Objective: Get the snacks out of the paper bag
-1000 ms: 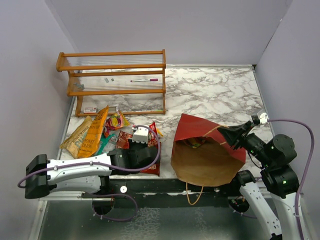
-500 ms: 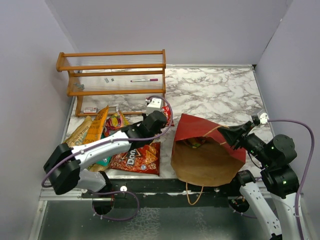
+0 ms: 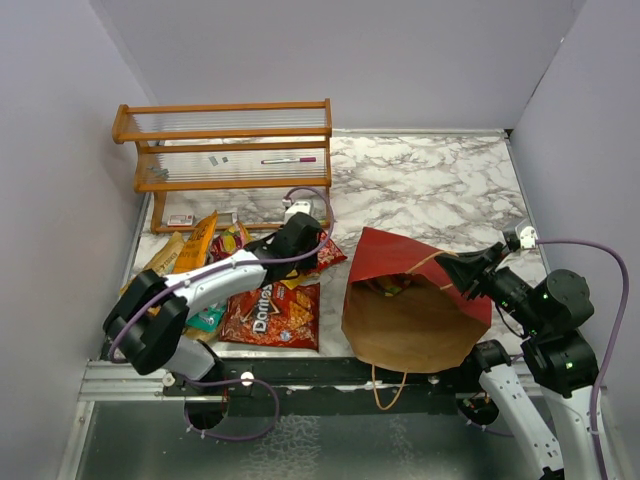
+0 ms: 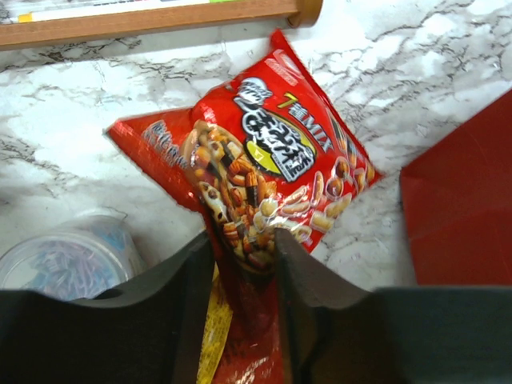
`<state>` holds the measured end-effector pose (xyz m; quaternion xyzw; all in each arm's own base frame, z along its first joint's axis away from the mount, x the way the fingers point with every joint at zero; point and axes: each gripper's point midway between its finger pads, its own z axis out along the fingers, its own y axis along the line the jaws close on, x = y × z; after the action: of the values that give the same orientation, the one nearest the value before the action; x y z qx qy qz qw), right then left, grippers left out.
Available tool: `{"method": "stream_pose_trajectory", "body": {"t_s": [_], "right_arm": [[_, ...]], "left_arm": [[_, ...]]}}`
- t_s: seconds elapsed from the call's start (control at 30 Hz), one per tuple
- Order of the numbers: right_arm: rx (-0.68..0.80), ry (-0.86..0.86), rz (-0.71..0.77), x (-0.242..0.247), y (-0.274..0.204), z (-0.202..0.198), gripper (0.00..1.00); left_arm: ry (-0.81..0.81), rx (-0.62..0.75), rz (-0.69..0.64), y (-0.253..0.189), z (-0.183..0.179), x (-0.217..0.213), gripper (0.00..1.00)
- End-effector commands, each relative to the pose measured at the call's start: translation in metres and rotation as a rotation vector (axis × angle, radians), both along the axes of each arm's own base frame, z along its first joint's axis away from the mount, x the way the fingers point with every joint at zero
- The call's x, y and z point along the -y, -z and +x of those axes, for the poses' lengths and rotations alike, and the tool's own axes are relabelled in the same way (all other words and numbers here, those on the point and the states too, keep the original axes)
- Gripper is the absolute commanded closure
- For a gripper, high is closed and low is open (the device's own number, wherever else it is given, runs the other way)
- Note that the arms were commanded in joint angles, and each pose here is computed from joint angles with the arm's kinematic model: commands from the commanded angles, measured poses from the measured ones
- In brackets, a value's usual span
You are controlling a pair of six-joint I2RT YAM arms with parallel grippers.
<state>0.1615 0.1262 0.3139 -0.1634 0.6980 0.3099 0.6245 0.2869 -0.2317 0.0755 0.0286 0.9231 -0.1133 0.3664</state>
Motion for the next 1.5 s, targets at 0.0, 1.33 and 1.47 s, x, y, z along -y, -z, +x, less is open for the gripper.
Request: {"method": "stream_pose_trajectory", "body": {"t_s": [0.0, 1.33, 1.47], "right_arm": [[0.039, -0.020, -0.004, -0.002, -0.004, -0.002, 0.98], [0.030, -0.026, -0.005, -0.003, -0.003, -0.001, 0.98], [0.037, -0.024, -0.003, -0.003, -0.004, -0.003, 0.98]], "left_arm": [[0.031, 0.084, -0.115, -0.063, -0.004, 0.006, 0.54], [0.651, 0.398, -0.240, -0.147, -0.239, 0.186, 0.37], [0.659, 0.485, 0.087, -0.100, -0.218, 0.193, 0.34]]}}
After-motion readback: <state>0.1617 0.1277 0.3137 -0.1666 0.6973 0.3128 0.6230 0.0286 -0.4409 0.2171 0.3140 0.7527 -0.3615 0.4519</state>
